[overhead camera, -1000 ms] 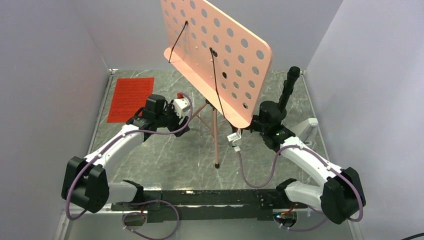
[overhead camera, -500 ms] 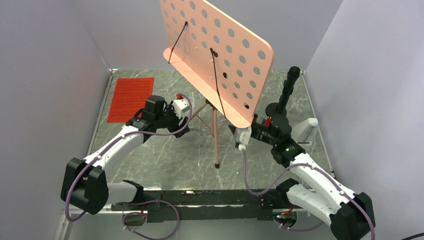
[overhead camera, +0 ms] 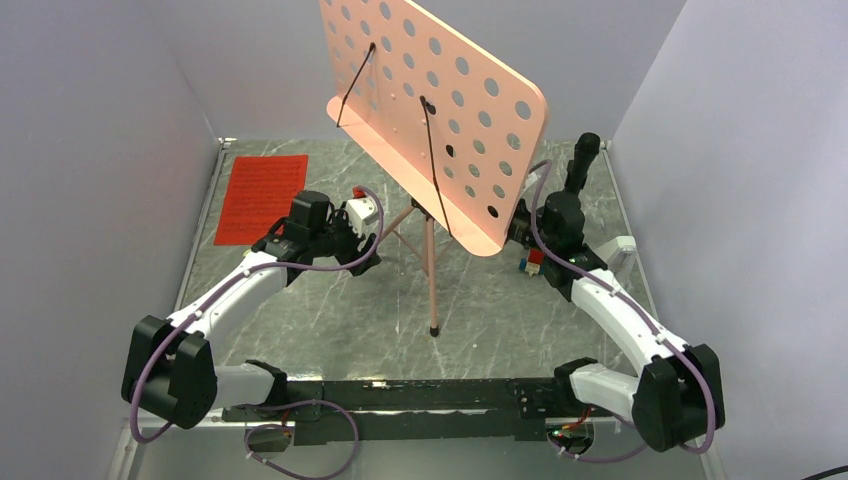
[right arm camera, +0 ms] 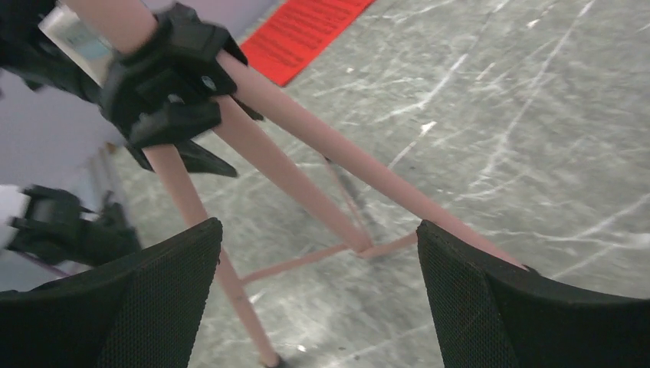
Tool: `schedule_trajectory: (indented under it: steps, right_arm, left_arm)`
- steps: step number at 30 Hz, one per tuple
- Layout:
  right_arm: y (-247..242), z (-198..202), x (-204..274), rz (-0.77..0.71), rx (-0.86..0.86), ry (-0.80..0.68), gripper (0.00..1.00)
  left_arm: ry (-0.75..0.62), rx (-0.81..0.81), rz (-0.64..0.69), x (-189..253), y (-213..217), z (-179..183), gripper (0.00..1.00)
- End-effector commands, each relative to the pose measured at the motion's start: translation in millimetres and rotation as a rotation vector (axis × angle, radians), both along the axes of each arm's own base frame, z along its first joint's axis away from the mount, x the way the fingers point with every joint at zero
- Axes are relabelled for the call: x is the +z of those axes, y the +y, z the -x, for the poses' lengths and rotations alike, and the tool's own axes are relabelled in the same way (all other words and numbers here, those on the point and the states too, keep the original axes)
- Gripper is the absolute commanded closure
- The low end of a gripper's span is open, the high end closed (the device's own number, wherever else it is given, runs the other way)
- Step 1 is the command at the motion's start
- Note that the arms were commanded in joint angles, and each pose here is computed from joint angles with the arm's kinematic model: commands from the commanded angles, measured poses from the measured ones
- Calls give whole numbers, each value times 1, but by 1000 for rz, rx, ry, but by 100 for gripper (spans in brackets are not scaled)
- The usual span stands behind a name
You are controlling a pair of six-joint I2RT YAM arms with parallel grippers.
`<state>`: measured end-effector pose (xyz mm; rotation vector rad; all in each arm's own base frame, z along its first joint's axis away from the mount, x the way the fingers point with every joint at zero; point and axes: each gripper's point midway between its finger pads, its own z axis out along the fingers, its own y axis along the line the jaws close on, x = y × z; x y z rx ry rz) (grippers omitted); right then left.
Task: Pack up the instrument practice props
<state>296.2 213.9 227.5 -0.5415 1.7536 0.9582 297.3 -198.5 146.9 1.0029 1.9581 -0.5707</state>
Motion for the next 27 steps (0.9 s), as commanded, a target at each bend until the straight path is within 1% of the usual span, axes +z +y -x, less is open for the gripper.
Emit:
schedule_trajectory:
  steps: [1,3,7,13,17,21,24,27]
  right_arm:
    - [16,-2,72,-197,50,2,3]
    - [21,0,84,-208,85,-20,3]
    - [27,5,91,-202,147,-48,3]
    - [30,4,90,-189,151,-58,3]
    - [34,1,78,-141,151,-77,6]
    - [31,-8,62,-112,98,-46,9]
    - [30,-10,52,-86,90,-48,10]
    - [23,-17,36,-44,24,-21,11]
  left_arm:
    - [-38,-7,36,15,-5,-6,27]
    - [-44,-5,32,15,-5,-8,27]
    - [-52,-5,36,18,-5,-9,27]
    - [-44,-8,42,16,-6,-7,27]
    - [-45,-8,45,16,-7,-8,27]
    - [-46,-6,44,16,-6,-8,27]
    - [-46,-4,44,15,-6,-7,27]
    - [-44,-5,46,14,-6,-6,27]
